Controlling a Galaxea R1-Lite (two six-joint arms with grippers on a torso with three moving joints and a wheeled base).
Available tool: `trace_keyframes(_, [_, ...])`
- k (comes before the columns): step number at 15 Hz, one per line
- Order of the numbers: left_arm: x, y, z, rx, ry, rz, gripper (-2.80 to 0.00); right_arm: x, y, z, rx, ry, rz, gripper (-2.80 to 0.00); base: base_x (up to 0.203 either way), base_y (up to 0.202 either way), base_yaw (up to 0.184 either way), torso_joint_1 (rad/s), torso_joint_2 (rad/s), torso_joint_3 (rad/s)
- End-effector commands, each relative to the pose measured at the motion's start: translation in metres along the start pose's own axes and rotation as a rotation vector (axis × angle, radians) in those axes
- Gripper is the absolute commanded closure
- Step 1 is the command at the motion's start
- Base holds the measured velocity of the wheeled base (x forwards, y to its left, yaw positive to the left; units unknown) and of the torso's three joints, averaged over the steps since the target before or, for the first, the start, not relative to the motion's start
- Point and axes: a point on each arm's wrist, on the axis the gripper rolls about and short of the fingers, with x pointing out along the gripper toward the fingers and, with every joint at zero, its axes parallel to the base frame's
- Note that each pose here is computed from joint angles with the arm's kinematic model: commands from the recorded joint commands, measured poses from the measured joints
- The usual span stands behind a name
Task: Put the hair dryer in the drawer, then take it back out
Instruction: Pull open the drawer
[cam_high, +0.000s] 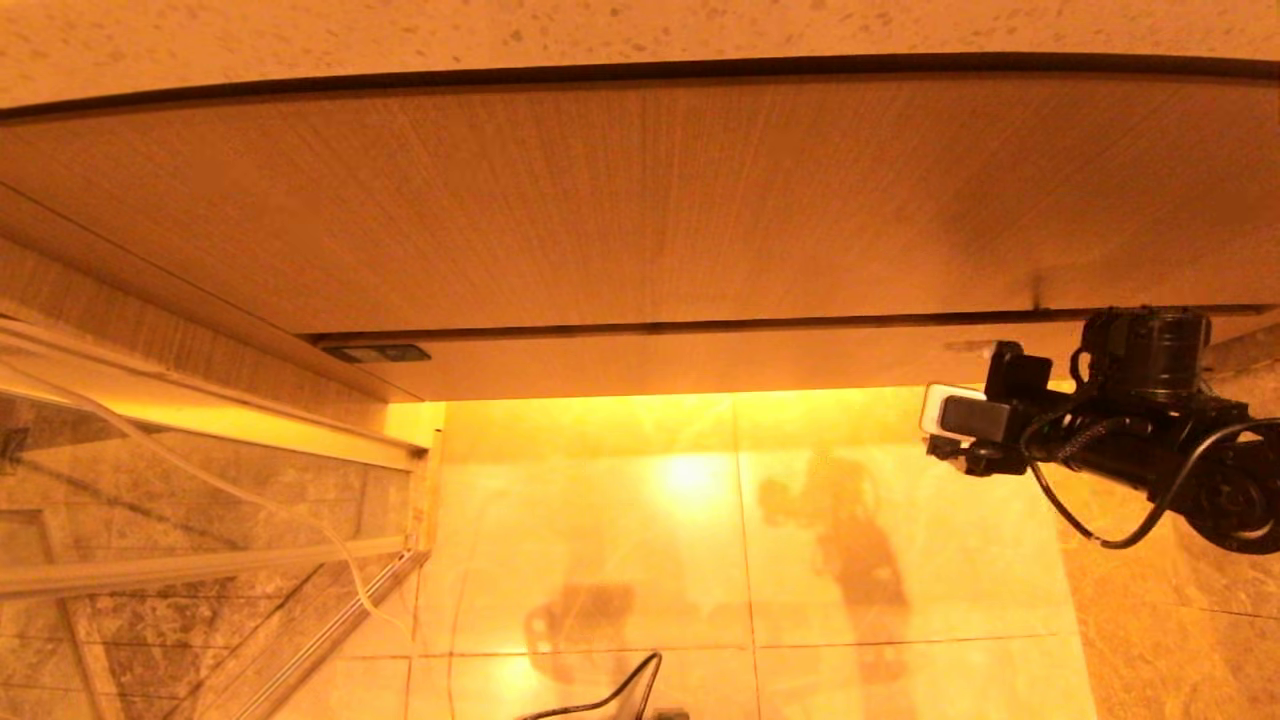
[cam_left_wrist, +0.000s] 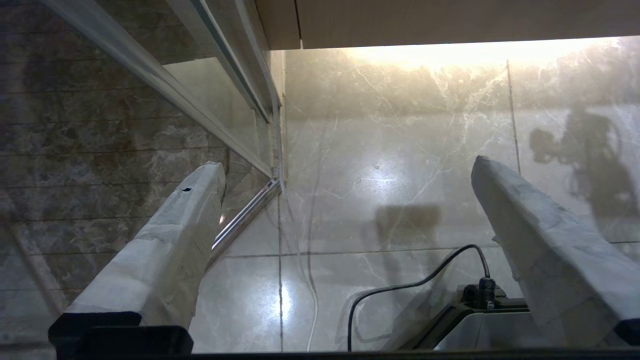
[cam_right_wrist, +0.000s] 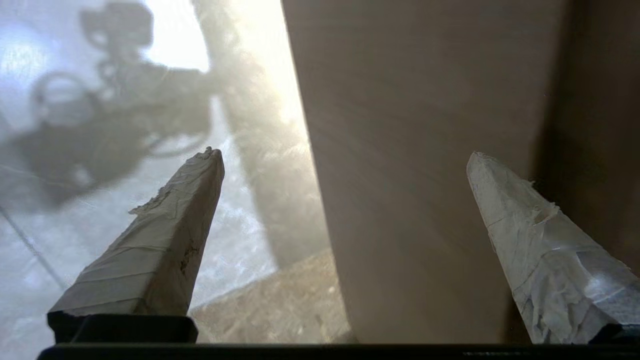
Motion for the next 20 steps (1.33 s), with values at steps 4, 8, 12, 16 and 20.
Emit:
trace_keyframes(4, [0.000, 0.000, 0.000, 0.000, 0.000, 0.000, -2.80, -0.020, -0.012, 0.011, -0.014, -0.035, -0.031, -2.80, 0.000, 0.000, 0.000, 0.000, 0.00, 0.000])
trace_keyframes(8, [0.000, 0.000, 0.000, 0.000, 0.000, 0.000, -2.80, -0.027, -0.004, 0.023, 0.001, -0.069, 0.001, -2.80, 0.000, 0.000, 0.000, 0.000, 0.00, 0.000])
trace_keyframes(12, [0.000, 0.000, 0.000, 0.000, 0.000, 0.000, -2.80, -0.018, 0.000, 0.031, 0.008, -0.096, 0.014, -2.80, 0.000, 0.000, 0.000, 0.000, 0.00, 0.000])
trace_keyframes(16, [0.000, 0.000, 0.000, 0.000, 0.000, 0.000, -2.80, -0.008, -0.003, 0.038, 0.001, -0.140, -0.064, -2.80, 0.000, 0.000, 0.000, 0.000, 0.00, 0.000])
trace_keyframes(20, [0.000, 0.000, 0.000, 0.000, 0.000, 0.000, -2.80, -0.004, -0.005, 0.041, -0.001, -0.164, -0.098, -2.80, 0.000, 0.000, 0.000, 0.000, 0.00, 0.000])
